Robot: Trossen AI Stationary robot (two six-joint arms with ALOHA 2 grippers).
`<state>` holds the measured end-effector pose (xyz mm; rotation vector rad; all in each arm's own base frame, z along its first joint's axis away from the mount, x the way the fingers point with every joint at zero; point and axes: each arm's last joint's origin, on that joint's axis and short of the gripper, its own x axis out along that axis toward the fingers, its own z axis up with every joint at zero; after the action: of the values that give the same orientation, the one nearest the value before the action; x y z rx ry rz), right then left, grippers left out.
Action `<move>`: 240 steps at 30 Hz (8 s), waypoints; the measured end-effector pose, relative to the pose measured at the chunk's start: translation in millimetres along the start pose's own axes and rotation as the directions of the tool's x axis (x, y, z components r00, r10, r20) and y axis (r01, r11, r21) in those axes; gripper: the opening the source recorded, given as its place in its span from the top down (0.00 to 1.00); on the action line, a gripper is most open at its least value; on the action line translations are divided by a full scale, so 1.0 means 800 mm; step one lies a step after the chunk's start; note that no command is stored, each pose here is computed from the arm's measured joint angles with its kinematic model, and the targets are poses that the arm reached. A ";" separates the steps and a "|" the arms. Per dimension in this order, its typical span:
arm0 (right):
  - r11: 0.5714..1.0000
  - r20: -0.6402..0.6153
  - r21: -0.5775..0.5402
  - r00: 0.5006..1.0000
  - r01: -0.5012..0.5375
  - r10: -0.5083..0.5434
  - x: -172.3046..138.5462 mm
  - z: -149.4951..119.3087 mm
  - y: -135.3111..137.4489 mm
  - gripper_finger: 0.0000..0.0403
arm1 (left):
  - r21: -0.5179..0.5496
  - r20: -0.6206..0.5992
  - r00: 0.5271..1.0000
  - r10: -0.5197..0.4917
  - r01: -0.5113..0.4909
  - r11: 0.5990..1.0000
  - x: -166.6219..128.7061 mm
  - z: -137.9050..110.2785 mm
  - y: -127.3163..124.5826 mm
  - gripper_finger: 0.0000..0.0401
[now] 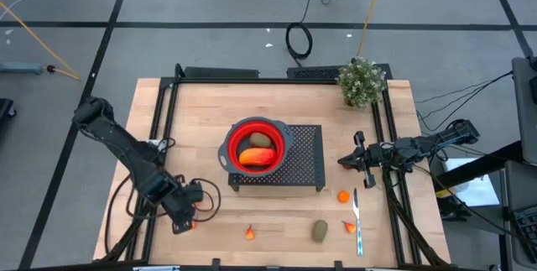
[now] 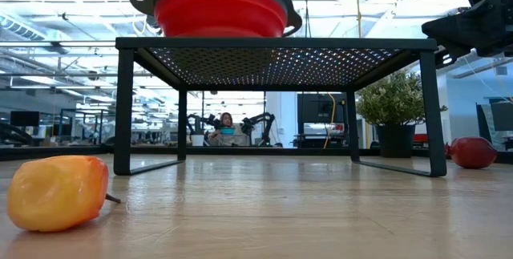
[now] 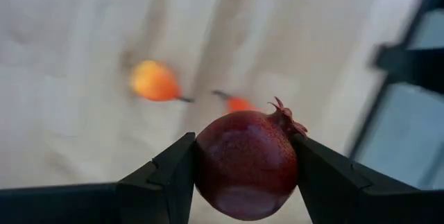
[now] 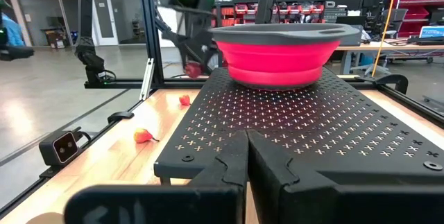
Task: Pick & Place Fruit
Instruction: Put the red pomegranate into the red strainer bowl on the shelf
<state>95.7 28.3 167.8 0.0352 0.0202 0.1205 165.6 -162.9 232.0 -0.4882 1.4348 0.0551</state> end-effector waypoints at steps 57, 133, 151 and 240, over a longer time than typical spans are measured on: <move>0.998 0.000 -0.060 1.000 0.000 0.000 0.000 0.000 0.000 1.00 | 0.007 1.000 -0.004 -0.019 0.980 0.200 -0.128 0.071 -0.086 0.48; 0.999 0.000 -0.034 1.000 0.000 0.000 0.000 0.000 0.000 1.00 | 0.265 0.963 -0.093 -0.253 0.492 0.830 -0.148 0.107 -0.075 0.48; 0.999 0.000 -0.034 1.000 0.000 0.000 0.000 0.000 0.000 1.00 | -0.026 0.998 0.060 0.021 0.083 0.996 -0.128 0.168 -0.013 0.48; 1.000 0.060 0.019 0.998 -0.001 0.000 0.000 0.007 0.000 1.00 | 0.153 0.685 0.699 0.204 -0.412 0.898 -0.140 0.211 0.060 0.14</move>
<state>95.6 28.2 173.8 0.0577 -0.0389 0.1197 290.4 -31.9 334.5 0.0533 0.7811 0.2595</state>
